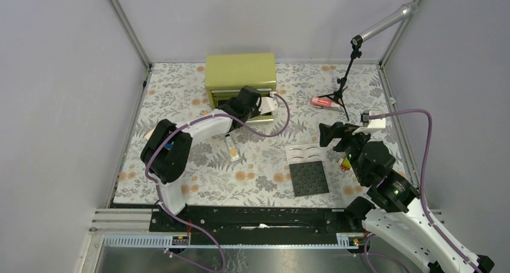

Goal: Organize the makeup
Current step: Place the makeup in the drawer.

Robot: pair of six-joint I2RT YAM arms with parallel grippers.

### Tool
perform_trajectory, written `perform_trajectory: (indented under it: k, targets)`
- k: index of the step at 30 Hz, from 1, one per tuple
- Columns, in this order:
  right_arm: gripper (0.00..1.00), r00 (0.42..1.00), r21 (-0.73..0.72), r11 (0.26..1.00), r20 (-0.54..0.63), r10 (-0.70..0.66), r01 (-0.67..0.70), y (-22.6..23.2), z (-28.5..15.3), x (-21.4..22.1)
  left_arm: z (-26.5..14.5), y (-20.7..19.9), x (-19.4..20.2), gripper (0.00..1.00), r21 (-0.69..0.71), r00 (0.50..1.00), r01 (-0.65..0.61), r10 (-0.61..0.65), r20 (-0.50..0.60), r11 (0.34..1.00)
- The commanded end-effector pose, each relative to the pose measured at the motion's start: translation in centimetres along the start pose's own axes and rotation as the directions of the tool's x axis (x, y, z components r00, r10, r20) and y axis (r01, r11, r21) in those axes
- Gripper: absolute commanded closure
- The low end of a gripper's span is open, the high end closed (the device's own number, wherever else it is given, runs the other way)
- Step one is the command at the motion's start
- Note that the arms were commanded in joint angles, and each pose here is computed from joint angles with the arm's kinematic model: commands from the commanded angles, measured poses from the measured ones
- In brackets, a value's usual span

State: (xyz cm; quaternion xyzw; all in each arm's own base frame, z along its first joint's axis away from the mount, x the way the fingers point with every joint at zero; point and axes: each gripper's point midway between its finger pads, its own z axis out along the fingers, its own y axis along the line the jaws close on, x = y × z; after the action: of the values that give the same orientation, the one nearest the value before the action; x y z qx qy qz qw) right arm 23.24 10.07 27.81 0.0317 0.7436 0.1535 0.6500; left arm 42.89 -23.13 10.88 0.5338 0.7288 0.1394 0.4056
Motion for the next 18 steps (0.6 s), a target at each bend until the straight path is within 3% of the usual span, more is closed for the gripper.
perform_trajectory:
  k: [1, 5, 10, 18]
  targets:
    - [0.05, 0.999, 0.026, 1.000, 0.034, 0.014, -0.015, -0.6, -0.2, -0.6, 0.4, 1.7, -1.3, 0.84, -0.036, 0.998, -0.029, 0.031, 0.061, 0.999]
    - [0.05, 0.999, 0.029, 0.999, 0.034, 0.020, -0.021, -0.6, -0.2, -0.6, 0.7, 1.7, -1.2, 0.70, -0.038, 0.997, -0.030, 0.033, 0.064, 0.999]
    - [0.05, 1.000, 0.038, 0.999, 0.023, 0.020, -0.021, -0.6, 0.0, -0.3, 0.8, 1.3, -1.0, 0.60, -0.027, 0.998, -0.027, 0.029, 0.059, 0.999]
    - [0.05, 0.999, 0.114, 0.993, -0.045, 0.024, -0.019, -1.1, 1.0, 0.9, -0.3, 2.9, -1.9, 0.56, -0.081, 0.995, 0.052, -0.045, 0.089, 0.995]
